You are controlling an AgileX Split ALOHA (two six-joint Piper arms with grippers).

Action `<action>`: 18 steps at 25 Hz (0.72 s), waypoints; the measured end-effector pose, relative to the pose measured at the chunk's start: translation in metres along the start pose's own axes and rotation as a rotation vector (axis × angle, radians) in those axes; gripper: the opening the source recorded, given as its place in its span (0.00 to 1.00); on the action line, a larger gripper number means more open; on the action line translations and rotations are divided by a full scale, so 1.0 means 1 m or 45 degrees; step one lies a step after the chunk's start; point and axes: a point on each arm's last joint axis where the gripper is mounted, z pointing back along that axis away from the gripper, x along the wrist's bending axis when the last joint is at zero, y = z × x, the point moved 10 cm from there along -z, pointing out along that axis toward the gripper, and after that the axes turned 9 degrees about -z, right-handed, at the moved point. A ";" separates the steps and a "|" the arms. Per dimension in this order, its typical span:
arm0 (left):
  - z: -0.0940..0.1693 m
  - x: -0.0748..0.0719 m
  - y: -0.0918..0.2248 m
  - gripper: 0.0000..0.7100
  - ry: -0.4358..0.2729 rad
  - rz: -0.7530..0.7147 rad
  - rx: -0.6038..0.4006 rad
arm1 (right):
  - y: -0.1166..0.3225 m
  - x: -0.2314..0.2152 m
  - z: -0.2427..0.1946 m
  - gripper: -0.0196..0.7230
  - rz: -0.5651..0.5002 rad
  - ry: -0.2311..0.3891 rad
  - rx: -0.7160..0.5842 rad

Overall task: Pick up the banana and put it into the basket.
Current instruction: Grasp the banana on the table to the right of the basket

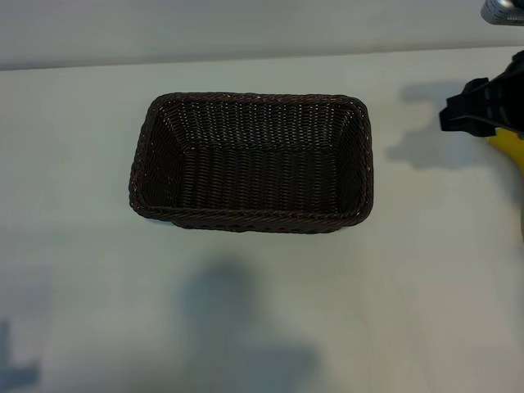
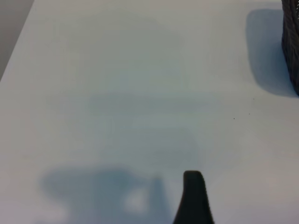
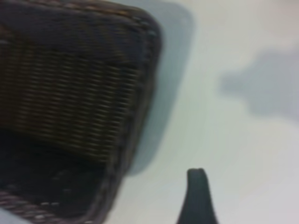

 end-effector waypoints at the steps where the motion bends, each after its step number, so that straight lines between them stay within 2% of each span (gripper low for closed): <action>1: 0.000 0.000 0.000 0.80 0.000 -0.001 0.000 | -0.002 -0.004 0.001 0.78 -0.003 0.031 -0.001; 6: 0.000 0.000 0.000 0.80 0.000 -0.001 0.000 | -0.011 -0.024 0.010 0.80 -0.038 0.197 0.038; 8: 0.000 0.000 0.000 0.80 0.000 -0.001 0.000 | -0.010 -0.033 0.008 0.80 -0.057 0.262 0.114; 15: 0.000 0.000 0.000 0.80 0.000 -0.001 0.001 | -0.014 -0.059 -0.010 0.80 -0.053 0.402 0.307; 18: 0.000 0.000 0.000 0.80 0.000 -0.001 0.001 | -0.013 -0.080 -0.017 0.80 -0.095 0.451 0.360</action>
